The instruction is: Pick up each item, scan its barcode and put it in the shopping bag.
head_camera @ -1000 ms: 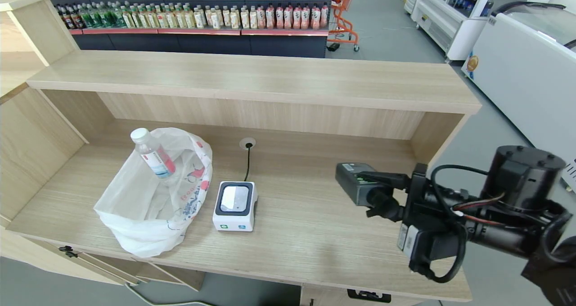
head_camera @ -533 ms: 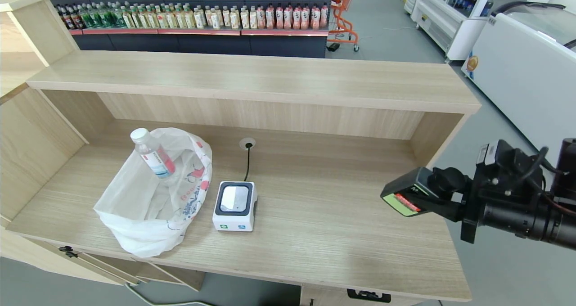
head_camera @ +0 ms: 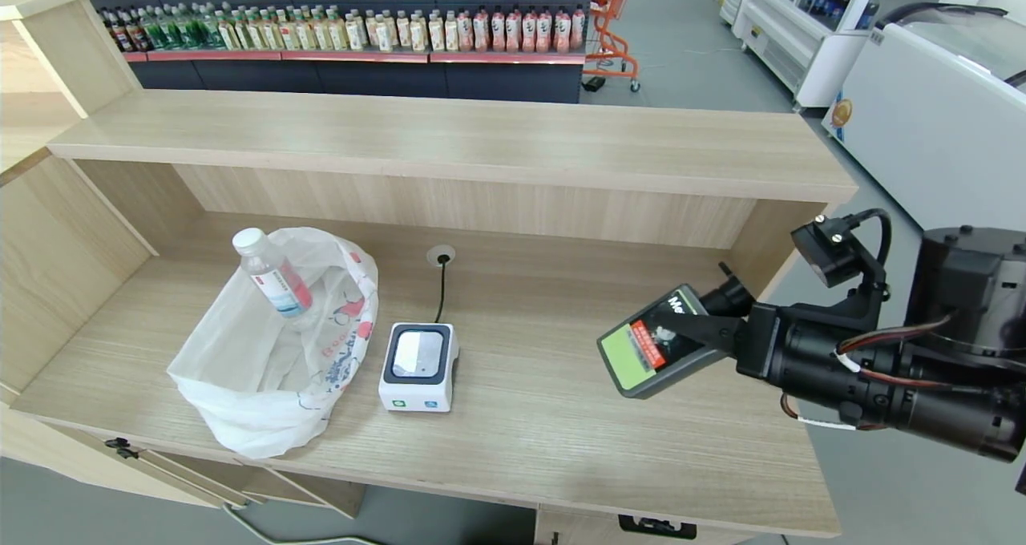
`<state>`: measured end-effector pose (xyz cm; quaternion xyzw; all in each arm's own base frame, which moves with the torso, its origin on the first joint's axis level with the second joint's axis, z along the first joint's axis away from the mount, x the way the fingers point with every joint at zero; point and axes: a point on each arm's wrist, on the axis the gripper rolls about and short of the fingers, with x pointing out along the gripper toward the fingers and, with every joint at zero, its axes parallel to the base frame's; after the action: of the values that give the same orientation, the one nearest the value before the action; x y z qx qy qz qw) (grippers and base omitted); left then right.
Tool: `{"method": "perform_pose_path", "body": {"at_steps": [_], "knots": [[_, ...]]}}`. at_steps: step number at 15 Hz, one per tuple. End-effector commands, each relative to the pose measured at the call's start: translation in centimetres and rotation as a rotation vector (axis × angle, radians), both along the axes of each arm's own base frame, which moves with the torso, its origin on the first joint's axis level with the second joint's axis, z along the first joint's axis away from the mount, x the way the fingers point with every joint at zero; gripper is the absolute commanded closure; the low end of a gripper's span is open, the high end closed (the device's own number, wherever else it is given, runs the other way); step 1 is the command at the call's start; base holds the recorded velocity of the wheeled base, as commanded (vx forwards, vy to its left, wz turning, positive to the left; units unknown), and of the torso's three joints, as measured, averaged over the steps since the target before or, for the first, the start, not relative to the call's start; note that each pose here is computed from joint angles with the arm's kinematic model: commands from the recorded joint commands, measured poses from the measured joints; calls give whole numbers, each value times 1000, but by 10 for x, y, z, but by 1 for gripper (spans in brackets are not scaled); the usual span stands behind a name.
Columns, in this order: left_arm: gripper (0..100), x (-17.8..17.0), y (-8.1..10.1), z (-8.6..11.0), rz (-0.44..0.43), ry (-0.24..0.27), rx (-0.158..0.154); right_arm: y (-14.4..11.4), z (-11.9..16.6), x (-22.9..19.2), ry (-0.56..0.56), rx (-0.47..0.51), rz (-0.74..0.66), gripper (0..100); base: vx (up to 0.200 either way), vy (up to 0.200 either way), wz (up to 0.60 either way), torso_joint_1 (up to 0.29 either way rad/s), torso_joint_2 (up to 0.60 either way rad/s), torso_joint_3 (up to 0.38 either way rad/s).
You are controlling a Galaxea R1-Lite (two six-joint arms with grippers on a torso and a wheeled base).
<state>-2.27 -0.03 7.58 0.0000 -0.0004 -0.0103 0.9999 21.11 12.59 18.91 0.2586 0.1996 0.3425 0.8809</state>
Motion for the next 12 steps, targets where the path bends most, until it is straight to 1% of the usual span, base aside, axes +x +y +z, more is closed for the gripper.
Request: {"method": "perform_pose_path", "body": {"at_steps": [1,3,11,12], "knots": [[0,0,0,0,1,-1,0,17,1,3,23,23,48,100,0,0,0,0,0,0],[0,0,0,0,1,-1,0,23,-6,5,48,12,61,100,0,0,0,0,0,0],[0,0,0,0,1,-1,-2,24,-9,6,59,6,60,100,0,0,0,0,0,0],[0,0,0,0,1,-1,-3,23,-9,6,61,6,60,100,0,200,0,7,-2,-2]]}}
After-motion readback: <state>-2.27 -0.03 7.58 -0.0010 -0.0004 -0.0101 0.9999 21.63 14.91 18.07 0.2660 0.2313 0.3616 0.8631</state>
